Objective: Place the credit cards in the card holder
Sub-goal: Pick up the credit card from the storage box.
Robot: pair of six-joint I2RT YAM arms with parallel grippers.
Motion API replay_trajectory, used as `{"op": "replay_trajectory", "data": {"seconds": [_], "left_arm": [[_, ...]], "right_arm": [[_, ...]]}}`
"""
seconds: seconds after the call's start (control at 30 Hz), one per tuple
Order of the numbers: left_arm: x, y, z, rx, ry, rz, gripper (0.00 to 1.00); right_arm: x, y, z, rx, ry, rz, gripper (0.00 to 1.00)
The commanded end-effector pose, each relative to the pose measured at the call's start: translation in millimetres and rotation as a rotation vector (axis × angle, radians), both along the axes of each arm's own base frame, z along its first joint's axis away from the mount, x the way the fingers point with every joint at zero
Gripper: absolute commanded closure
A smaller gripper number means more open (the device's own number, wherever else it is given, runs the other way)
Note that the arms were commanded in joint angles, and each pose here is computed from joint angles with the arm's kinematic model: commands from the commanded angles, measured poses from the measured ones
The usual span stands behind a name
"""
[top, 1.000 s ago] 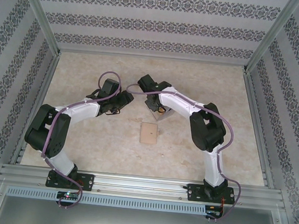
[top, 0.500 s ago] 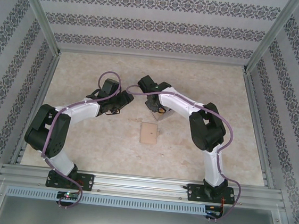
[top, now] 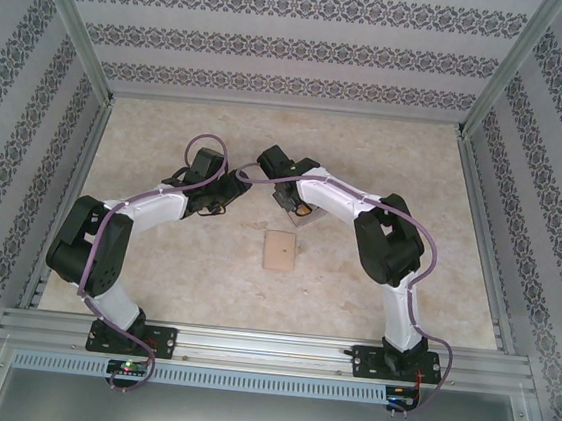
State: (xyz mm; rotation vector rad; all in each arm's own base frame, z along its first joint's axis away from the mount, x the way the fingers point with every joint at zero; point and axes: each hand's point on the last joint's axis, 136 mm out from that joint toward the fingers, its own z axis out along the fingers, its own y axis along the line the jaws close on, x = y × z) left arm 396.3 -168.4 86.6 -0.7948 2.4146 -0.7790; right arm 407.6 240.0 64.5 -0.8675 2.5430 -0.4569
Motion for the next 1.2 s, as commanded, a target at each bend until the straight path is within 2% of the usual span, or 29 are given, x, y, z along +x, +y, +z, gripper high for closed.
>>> {"op": "replay_trajectory", "data": {"seconds": [0.0,1.17], "left_arm": [[0.8,2.5,4.9,-0.012,-0.008,0.005,0.25],[1.8,-1.9,2.1,-0.03,0.002,-0.004,0.25]], "right_arm": [[0.0,-6.7,15.0,-0.023,-0.046,-0.01,0.71],[1.3,-12.1,22.9,-0.019,-0.078,-0.027,0.83]]}}
